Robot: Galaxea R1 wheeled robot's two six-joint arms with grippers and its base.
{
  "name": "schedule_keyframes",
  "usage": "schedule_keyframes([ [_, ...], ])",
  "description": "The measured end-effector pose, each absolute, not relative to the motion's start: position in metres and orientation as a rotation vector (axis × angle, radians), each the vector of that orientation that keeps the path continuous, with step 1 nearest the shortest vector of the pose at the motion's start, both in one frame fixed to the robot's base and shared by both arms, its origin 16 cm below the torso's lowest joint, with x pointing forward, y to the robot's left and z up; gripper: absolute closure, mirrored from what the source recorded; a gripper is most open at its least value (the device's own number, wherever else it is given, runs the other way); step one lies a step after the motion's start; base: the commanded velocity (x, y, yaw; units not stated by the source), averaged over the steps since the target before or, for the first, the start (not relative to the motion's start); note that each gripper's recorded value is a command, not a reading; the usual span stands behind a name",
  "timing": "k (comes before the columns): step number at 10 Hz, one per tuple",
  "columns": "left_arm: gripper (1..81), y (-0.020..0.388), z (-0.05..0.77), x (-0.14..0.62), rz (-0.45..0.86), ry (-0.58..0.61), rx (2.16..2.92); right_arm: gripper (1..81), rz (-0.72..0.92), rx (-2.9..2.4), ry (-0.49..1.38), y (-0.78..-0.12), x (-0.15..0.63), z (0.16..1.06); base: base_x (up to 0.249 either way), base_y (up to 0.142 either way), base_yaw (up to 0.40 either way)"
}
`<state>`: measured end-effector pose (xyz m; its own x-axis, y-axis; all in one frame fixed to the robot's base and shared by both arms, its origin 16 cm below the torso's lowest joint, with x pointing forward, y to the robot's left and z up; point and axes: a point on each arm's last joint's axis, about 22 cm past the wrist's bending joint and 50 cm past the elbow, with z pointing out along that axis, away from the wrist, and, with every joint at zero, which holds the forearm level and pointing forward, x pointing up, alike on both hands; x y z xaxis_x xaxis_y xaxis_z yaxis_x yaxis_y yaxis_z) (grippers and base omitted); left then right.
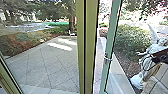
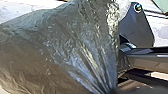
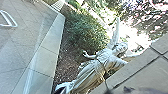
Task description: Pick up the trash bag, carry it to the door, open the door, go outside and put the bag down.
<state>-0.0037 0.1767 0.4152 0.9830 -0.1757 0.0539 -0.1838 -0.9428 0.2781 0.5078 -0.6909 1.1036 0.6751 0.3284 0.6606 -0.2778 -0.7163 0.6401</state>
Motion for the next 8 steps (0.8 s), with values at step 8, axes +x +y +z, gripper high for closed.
schedule_keyframes([
  [8,81.1,0.174,0.416,0.028,0.081,-0.37,2.833,1.0,0.999,2.056,0.009,-0.751,0.426,1.097,0.0,0.0,0.0],
])
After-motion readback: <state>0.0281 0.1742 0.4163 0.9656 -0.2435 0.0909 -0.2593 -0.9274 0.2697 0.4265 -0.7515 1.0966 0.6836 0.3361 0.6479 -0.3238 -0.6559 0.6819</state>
